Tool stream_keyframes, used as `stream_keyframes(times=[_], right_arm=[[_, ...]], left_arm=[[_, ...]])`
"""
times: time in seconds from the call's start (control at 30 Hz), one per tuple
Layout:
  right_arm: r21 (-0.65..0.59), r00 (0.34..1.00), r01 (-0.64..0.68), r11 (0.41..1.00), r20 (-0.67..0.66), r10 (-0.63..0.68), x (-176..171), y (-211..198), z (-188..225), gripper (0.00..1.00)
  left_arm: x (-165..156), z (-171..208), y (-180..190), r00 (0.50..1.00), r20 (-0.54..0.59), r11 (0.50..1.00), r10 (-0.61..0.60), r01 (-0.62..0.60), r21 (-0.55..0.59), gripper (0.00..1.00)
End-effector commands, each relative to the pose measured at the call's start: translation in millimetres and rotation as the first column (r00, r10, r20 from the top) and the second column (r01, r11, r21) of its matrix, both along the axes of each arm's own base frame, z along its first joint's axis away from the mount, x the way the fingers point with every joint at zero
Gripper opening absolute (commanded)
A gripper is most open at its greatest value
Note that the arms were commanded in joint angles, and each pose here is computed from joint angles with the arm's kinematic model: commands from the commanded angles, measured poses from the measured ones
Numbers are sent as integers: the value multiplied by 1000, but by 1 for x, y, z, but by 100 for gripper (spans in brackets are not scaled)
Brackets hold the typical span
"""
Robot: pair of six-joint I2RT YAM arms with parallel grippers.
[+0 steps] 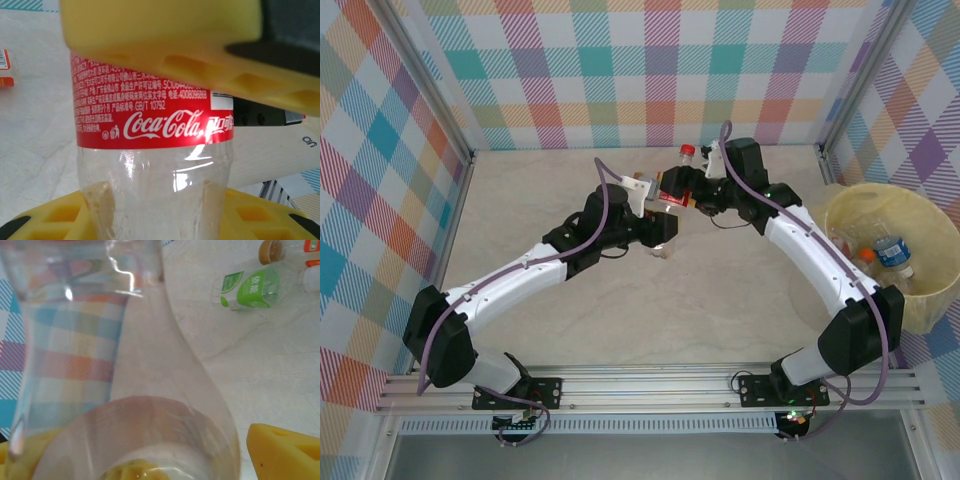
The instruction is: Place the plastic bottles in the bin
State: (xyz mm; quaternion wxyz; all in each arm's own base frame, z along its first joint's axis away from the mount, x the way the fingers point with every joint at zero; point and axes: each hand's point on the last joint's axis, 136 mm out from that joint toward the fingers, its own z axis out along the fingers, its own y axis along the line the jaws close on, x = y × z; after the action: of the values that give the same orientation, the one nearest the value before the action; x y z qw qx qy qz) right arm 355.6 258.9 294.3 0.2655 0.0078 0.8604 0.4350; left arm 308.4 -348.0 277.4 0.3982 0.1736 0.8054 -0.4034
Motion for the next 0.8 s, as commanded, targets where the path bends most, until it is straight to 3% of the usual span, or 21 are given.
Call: stream_keyframes(times=[0.0, 0.4, 0.47, 0.53, 0.63, 0.77], right_arm=[[43, 999, 0, 999, 51, -2, 7, 9, 22, 83], [44, 992, 6, 999, 127, -11, 7, 5, 37, 63], [37, 991, 8, 999, 133, -13, 7, 3, 38, 61], [26, 988, 10, 1000, 151, -14, 7, 2, 41, 58], [3, 983, 27, 1000, 181, -27, 7, -4, 44, 57], [-48, 975, 64, 997, 214, -52, 9, -14, 45, 57]], left_arm=[[1, 18, -1, 999, 49, 999, -9, 11, -42, 47], [-1, 17, -1, 999, 39, 999, -14, 16, -48, 49], [0, 17, 0, 1000, 22, 998, -7, 8, -55, 57], [2, 20, 1, 1000, -7, 996, -11, 10, -87, 75], [1, 23, 1, 999, -26, 992, -32, 28, -123, 92], [-3, 30, 6, 999, -11, 988, -38, 36, -148, 100]])
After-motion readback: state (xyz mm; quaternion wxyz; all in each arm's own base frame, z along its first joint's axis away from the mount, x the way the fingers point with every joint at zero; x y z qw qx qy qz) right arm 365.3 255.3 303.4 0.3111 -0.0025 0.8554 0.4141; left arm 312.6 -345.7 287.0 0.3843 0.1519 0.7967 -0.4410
